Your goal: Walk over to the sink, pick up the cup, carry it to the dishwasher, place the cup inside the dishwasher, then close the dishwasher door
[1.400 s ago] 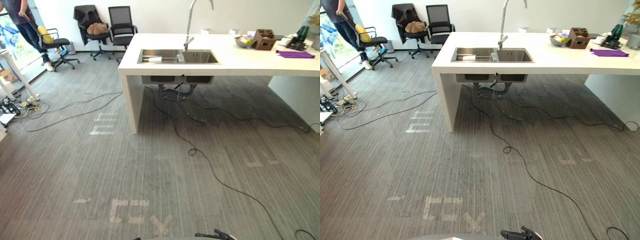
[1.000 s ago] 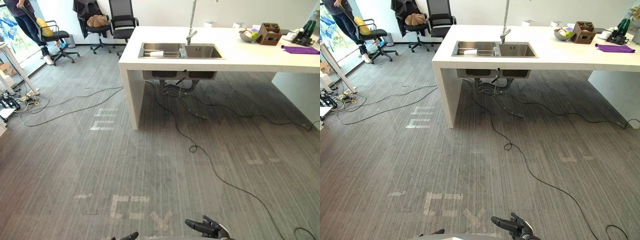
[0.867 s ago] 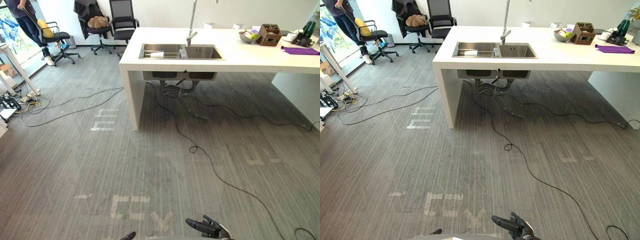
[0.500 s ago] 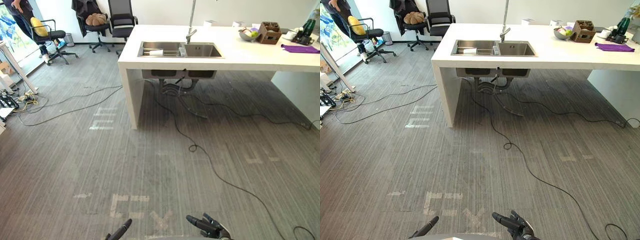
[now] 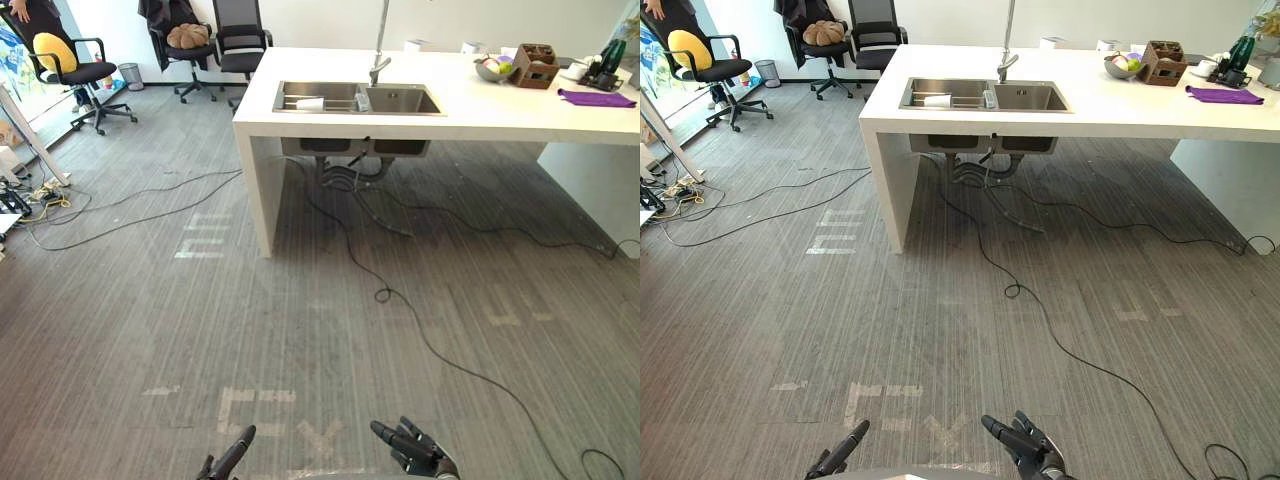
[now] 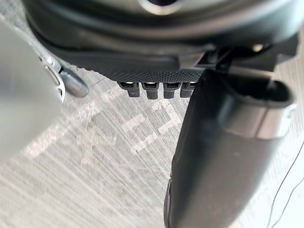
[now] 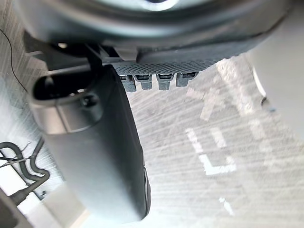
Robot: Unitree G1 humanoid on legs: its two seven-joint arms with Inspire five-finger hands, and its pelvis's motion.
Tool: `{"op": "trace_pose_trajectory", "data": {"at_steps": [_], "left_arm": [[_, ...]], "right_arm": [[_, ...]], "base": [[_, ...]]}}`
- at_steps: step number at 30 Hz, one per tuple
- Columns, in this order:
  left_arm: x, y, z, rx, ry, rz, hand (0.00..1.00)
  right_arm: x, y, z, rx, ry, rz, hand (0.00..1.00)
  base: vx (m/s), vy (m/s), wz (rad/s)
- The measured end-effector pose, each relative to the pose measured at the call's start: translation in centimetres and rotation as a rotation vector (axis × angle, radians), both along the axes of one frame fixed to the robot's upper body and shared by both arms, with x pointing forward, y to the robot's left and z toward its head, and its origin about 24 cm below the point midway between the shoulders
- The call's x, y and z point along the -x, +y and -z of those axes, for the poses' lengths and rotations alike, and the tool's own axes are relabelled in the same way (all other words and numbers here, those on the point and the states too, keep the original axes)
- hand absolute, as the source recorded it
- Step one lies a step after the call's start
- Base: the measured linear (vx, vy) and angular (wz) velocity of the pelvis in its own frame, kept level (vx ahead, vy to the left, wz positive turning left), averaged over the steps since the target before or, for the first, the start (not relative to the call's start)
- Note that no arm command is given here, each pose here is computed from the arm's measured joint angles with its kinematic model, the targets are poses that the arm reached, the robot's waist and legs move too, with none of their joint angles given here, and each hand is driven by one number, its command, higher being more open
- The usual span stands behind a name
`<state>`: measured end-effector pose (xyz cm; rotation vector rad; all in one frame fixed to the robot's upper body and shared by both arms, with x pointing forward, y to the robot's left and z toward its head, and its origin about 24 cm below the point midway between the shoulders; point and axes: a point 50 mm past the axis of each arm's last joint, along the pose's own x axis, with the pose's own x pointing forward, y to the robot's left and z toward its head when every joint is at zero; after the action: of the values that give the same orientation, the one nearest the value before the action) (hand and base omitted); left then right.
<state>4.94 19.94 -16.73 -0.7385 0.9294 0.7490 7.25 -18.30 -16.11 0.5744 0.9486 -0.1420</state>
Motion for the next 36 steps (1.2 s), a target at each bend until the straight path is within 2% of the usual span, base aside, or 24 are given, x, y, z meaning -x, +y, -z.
{"op": "trace_pose_trajectory", "data": {"at_steps": [4,7,11,14,22,26,30,34,36], "left_arm": [[-0.2,0.1,0.0,0.034,-0.03,-0.037,1.0],[-0.1,1.1,-0.2,0.053,-0.05,-0.143,1.0],[0.2,1.2,0.0,0.056,-0.015,-0.188,1.0],[0.0,1.0,0.1,0.062,0.001,-0.195,1.0],[-0.6,-0.1,0.3,0.054,0.016,-0.139,1.0],[-1.0,-0.3,0.1,0.032,0.011,-0.25,1.0],[-2.1,0.4,-0.3,-0.03,-0.023,-0.195,1.0],[-3.0,1.1,-1.0,-0.205,-0.035,0.012,1.0],[-3.2,1.1,-1.5,-0.294,-0.049,0.055,1.0]], "right_arm": [[-1.0,-0.4,-0.7,0.005,-0.096,0.036,1.0],[-1.8,-0.1,-1.2,-0.015,-0.18,0.068,1.0],[-1.4,-0.1,-1.1,-0.044,-0.201,0.143,1.0],[-1.7,-0.3,-1.3,-0.049,-0.23,0.133,1.0],[-1.7,-1.0,-1.2,-0.069,-0.21,0.176,1.0],[-0.2,-2.0,-0.8,-0.081,-0.156,0.249,1.0],[0.6,-1.7,-0.6,-0.092,-0.134,0.26,1.0],[-0.6,-0.4,-0.7,-0.144,-0.178,0.233,1.0],[-1.5,0.0,-1.0,-0.159,-0.216,0.19,1.0]], "base": [[-0.02,0.02,-0.01],[0.02,0.023,0.11],[0.17,-0.054,0.35],[0.33,-0.221,0.17],[0.47,-0.32,0.18],[0.46,-0.185,-0.07],[0.47,-0.043,-0.07],[0.47,0.139,-0.48],[0.58,0.313,-0.71]]}}
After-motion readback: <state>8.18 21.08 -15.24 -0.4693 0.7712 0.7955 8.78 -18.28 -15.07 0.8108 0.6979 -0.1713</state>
